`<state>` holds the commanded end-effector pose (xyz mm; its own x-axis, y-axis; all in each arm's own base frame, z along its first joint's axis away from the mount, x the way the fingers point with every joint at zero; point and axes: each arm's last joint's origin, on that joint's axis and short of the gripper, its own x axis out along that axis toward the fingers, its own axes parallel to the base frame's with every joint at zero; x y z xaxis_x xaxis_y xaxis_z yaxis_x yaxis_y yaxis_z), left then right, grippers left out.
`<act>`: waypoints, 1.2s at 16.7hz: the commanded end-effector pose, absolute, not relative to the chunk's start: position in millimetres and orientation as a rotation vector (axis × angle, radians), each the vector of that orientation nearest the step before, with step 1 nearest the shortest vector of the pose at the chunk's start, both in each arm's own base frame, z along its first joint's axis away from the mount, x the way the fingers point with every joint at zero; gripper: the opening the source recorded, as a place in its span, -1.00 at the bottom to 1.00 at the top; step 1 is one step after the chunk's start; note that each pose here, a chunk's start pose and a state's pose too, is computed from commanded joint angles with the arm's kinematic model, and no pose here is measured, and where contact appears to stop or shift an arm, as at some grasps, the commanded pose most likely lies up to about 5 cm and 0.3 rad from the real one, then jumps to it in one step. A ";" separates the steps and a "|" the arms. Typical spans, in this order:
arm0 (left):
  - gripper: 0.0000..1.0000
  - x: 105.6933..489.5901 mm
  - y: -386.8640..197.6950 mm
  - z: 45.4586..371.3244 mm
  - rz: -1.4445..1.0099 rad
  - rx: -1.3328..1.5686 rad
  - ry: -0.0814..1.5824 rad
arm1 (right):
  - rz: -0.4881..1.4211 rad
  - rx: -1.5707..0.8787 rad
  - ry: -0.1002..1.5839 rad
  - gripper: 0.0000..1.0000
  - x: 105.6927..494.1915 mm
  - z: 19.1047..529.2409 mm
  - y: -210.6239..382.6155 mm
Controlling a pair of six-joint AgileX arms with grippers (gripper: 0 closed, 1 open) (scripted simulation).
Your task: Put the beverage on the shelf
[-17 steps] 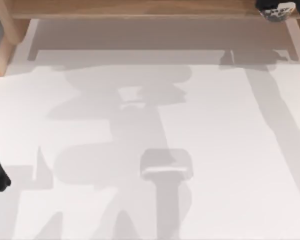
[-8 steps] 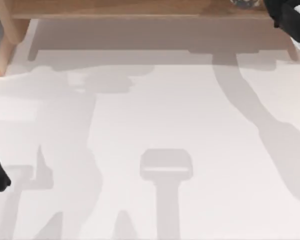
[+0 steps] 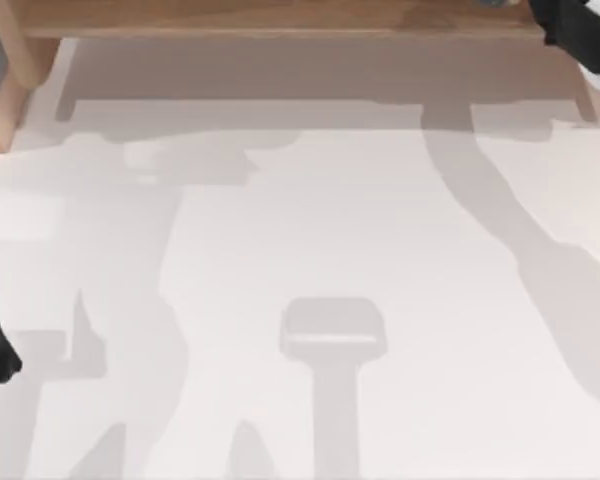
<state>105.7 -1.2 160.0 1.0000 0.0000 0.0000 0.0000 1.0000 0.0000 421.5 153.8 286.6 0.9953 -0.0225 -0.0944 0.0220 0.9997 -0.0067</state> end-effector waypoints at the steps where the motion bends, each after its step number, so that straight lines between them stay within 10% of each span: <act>1: 1.00 105.7 -1.2 160.0 0.000 0.000 0.000 | -0.022 -0.008 0.097 -1.00 423.4 284.3 154.2; 20: 1.00 105.7 -1.2 160.0 0.000 0.000 0.000 | -0.020 -0.008 0.098 -1.00 459.9 253.8 156.1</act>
<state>105.7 -1.2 160.0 1.0000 0.0000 0.0000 0.0000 1.0000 0.0000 459.9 156.1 253.8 0.9950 -0.0199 -0.0982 0.0191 0.9998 -0.0092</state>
